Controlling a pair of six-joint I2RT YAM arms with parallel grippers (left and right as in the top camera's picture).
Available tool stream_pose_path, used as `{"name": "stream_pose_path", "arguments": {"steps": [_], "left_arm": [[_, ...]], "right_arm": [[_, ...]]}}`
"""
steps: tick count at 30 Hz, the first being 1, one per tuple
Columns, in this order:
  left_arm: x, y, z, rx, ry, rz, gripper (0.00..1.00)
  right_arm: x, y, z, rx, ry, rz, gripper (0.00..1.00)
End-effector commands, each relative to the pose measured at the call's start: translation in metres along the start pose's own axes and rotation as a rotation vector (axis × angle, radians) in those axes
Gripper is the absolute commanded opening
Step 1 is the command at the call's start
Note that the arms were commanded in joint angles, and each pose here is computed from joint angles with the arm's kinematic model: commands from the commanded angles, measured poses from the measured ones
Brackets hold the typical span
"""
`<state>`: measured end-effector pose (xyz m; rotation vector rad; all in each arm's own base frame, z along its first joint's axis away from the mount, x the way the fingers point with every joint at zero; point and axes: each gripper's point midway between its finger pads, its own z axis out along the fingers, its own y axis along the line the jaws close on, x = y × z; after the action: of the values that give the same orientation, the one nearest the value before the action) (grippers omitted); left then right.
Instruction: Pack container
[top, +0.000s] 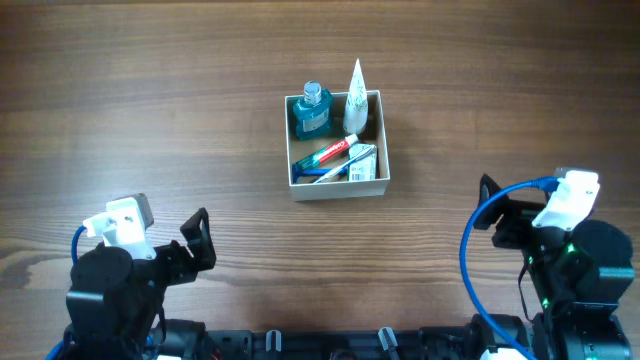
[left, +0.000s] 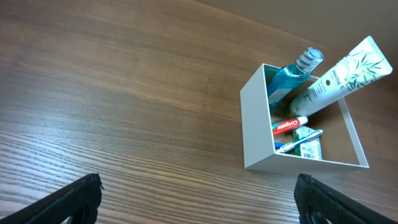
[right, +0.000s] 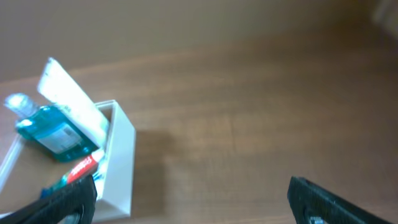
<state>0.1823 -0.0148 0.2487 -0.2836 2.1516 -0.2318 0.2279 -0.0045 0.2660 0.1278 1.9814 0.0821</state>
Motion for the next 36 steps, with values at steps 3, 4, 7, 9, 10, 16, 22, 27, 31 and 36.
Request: {"name": "stream_pose_path", "arguments": {"steps": [3,4,7,9,10,16,22,27,31,36], "left_arm": [[0.000,0.003,0.000,-0.015,-0.005,-0.010,1.00],[0.000,0.003,0.000,-0.015,-0.005,-0.010,1.00],[0.000,0.003,0.000,-0.015,-0.005,-0.010,1.00],[0.000,0.003,0.000,-0.015,-0.005,-0.010,1.00],[0.000,0.003,0.000,-0.015,-0.005,-0.010,1.00],[0.000,0.003,0.000,-0.015,-0.005,-0.010,1.00],[0.000,0.003,0.000,-0.015,-0.005,-0.010,1.00],[0.000,0.003,0.000,-0.015,-0.005,-0.010,1.00],[0.000,0.003,0.000,-0.015,-0.005,-0.010,1.00],[0.000,0.003,0.000,-0.015,-0.005,-0.010,1.00]], "right_arm": [[0.000,0.021,0.007,-0.127,-0.061,-0.116,1.00],[0.001,0.024,0.007,-0.145,-0.079,-0.116,1.00],[0.007,0.031,0.004,-0.195,-0.140,-0.123,1.00],[0.011,0.036,0.001,-0.224,-0.181,-0.132,1.00],[0.012,0.038,0.000,-0.235,-0.208,-0.138,1.00],[0.011,0.041,-0.010,-0.256,-0.361,-0.165,1.00],[0.011,0.041,-0.008,-0.260,-0.469,-0.181,1.00],[0.013,0.041,-0.002,-0.263,-0.556,-0.194,1.00],[0.013,0.039,0.003,-0.256,-0.619,-0.203,1.00],[0.017,0.032,0.010,-0.223,-0.675,-0.197,1.00]]}}
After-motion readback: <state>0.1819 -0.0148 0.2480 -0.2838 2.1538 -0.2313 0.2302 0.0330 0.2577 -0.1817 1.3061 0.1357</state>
